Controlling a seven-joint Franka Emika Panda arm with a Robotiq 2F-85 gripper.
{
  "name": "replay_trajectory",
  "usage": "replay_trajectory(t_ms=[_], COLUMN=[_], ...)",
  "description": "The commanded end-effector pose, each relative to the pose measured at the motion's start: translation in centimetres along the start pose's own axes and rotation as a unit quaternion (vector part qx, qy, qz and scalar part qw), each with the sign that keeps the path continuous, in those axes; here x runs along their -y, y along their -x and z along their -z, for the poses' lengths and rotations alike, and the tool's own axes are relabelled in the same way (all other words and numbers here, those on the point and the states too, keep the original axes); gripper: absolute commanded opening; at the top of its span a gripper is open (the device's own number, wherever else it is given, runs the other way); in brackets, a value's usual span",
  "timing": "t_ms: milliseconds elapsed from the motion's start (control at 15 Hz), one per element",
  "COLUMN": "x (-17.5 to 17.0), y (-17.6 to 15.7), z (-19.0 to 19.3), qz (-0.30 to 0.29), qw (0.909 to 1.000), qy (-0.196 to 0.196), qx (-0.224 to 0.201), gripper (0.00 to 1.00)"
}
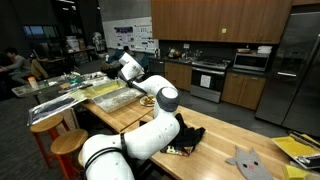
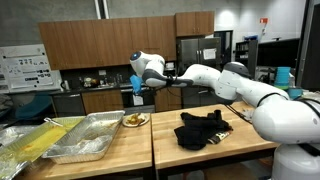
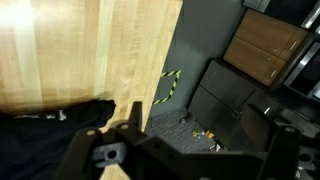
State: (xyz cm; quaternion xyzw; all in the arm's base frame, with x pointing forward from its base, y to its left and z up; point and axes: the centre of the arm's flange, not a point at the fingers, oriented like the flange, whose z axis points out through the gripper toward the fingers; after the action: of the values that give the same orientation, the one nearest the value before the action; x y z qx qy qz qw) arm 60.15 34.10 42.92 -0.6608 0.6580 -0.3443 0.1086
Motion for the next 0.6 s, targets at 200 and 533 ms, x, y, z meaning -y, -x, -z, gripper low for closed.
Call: replay_trajectory(t_ms=[200,533], x=[0.5,0.4], y=[0.4,2.2], z=[0.3,-3.5], qz=[0.001,0.014], qw=[0.9999,0.9964], qy=[-0.001,0.076], qx=[0.012,-0.034], gripper=[1.0,1.0])
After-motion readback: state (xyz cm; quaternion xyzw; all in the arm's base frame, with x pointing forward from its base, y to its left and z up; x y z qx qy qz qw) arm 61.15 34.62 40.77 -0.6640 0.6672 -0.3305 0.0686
